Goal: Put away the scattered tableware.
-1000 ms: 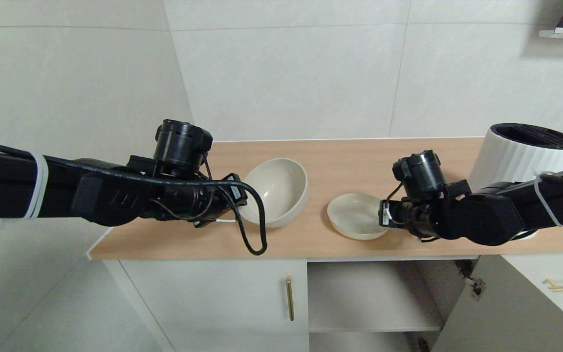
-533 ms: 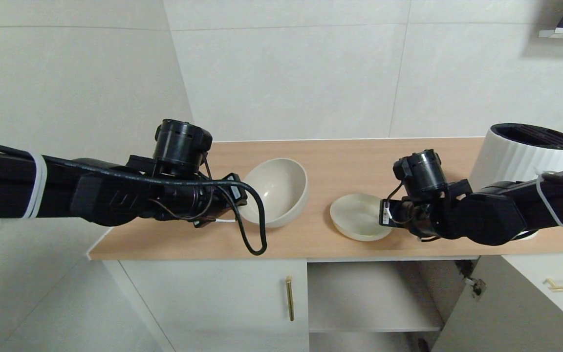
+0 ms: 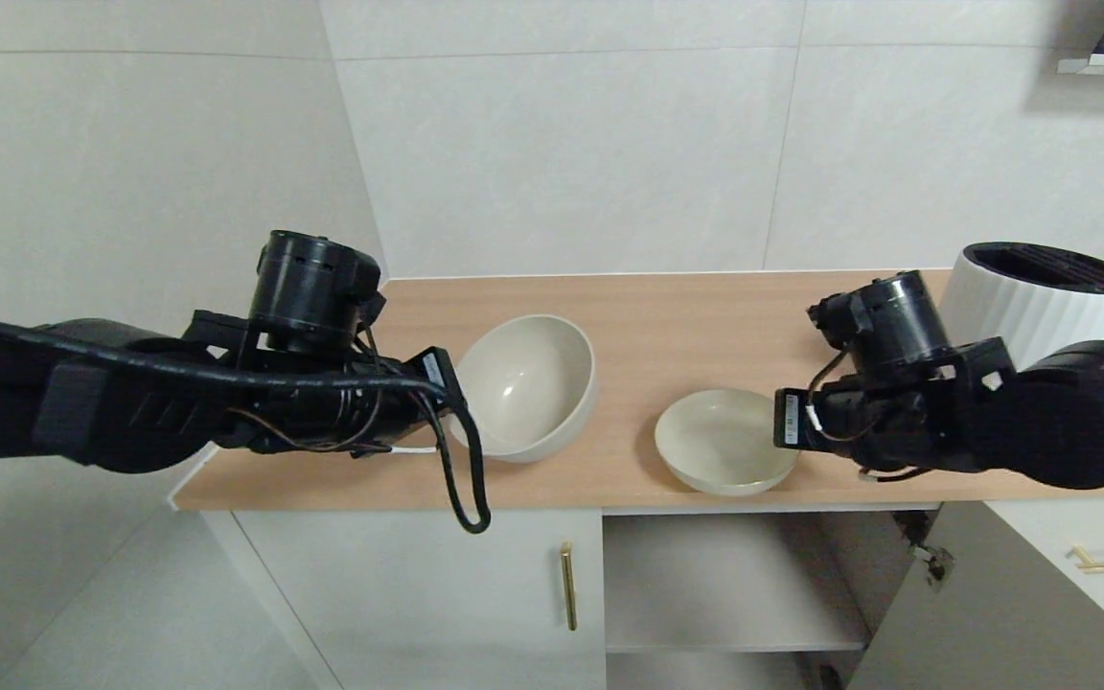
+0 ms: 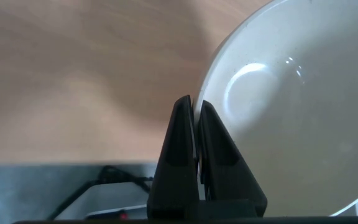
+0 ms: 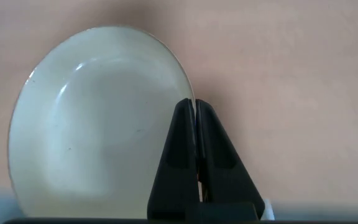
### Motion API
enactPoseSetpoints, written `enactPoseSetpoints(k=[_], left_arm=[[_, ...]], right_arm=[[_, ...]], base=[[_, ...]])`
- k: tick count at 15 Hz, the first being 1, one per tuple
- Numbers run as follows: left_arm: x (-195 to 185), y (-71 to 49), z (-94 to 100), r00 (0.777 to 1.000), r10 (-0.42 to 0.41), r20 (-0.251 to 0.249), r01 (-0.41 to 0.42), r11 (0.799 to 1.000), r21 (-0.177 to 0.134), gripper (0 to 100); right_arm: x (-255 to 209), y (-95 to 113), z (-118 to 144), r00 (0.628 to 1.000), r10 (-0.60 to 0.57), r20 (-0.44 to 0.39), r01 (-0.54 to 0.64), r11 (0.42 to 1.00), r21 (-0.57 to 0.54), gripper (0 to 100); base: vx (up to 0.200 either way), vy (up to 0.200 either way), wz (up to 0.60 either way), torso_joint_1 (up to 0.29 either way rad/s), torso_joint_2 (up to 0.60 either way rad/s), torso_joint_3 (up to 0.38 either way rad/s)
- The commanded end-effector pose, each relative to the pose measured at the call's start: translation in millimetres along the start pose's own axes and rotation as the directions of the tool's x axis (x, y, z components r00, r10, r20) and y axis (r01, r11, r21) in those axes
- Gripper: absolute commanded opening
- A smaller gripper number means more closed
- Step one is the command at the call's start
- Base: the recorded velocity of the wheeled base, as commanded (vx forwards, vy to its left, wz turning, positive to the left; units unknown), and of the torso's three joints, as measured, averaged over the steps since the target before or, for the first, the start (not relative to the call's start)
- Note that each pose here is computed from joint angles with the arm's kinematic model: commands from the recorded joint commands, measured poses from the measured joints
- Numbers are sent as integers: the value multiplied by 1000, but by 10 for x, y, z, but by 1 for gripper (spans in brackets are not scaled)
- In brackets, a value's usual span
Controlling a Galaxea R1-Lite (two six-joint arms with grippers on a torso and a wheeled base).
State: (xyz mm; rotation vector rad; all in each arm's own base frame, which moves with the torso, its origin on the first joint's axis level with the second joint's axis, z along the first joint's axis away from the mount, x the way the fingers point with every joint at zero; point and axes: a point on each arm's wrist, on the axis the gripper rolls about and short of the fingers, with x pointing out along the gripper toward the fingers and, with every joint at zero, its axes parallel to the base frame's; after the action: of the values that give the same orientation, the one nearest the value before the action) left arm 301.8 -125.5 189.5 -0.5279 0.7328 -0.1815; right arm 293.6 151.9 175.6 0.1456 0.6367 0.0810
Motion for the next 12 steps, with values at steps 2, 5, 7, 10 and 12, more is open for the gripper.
enactPoseSetpoints(k=[2,5,7,10,12], left_arm=[[-525,77,-150,999,-39,27,37,996,82,0],[-713,111,-258,995,-101,-6,101,985,140,0],[-706,141,-299,995,-98,-24,101,979,177,0],[-684,155,-346,995,-91,-42,98,971,218,0],[-671,155,-345,995,-89,-45,97,971,218,0]], right_arm=[[-804,-253,32,993,108,-48,-108,994,6,0],[-1093,-349,-47,977,176,-119,-176,984,11,0],[-1122,-379,-97,977,172,-124,-172,985,11,0],[-1091,-390,-125,978,158,-137,-157,987,14,0],[-1035,-384,-149,976,149,-156,-149,989,9,0]], base=[[0,0,0,0,0,0],[0,0,0,0,0,0],[0,0,0,0,0,0],[0,0,0,0,0,0],[0,0,0,0,0,0]])
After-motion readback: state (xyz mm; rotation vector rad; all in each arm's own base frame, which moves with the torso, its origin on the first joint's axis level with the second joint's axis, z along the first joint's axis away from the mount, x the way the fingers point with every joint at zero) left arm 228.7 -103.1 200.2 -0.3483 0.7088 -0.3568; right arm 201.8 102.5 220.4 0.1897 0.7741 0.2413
